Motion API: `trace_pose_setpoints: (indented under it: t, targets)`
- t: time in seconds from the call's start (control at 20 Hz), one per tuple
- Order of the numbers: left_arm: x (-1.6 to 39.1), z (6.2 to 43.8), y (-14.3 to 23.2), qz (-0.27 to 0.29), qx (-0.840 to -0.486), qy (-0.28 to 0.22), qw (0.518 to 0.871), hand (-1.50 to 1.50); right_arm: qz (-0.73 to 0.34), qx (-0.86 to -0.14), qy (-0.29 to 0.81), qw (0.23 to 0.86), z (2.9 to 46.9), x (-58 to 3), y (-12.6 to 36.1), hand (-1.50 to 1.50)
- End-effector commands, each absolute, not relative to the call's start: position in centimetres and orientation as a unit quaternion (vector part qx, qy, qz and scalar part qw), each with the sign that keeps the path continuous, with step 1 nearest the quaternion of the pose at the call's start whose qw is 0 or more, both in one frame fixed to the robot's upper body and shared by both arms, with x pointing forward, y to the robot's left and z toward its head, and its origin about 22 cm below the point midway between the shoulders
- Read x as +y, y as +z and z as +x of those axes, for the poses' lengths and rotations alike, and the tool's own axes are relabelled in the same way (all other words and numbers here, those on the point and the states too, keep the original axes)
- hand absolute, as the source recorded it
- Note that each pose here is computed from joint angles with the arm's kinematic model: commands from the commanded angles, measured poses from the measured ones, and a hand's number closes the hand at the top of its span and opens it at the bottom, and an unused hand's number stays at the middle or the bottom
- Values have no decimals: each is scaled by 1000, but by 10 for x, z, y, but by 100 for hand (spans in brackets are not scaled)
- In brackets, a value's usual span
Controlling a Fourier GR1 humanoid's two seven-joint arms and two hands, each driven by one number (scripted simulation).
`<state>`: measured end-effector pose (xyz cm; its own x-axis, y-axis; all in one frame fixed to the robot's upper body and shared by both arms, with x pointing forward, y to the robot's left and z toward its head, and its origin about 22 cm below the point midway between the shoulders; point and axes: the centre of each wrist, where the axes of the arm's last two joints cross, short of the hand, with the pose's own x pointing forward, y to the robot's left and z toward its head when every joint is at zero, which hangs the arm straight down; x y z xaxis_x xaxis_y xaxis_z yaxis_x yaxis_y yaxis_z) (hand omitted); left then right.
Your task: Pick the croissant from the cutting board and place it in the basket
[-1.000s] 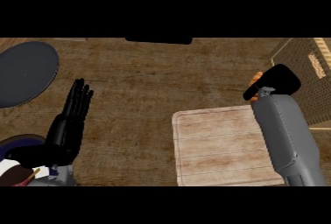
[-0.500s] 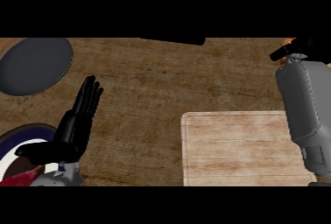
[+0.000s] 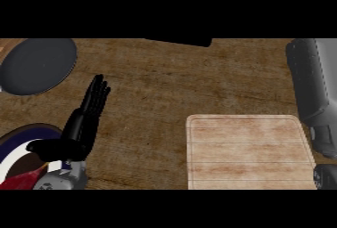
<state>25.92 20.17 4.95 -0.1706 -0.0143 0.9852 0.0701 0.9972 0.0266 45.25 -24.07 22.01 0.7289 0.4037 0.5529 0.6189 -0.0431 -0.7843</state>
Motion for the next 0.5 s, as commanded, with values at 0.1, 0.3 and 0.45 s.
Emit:
trace_pose_setpoints:
  t: [0.1, 0.3, 0.45]
  targets:
    - [199, 259, 49, -18, -761, -29, 647, 0, -710, -290, -219, 603, 462, -237, 236, 150]
    - [207, 262, 48, -9, -759, -24, 650, 0, -737, -230, -200, 603, 466, -249, 222, 150]
    - [203, 260, 44, -5, -759, -14, 651, 0, -752, -204, -194, 595, 469, -247, 224, 150]
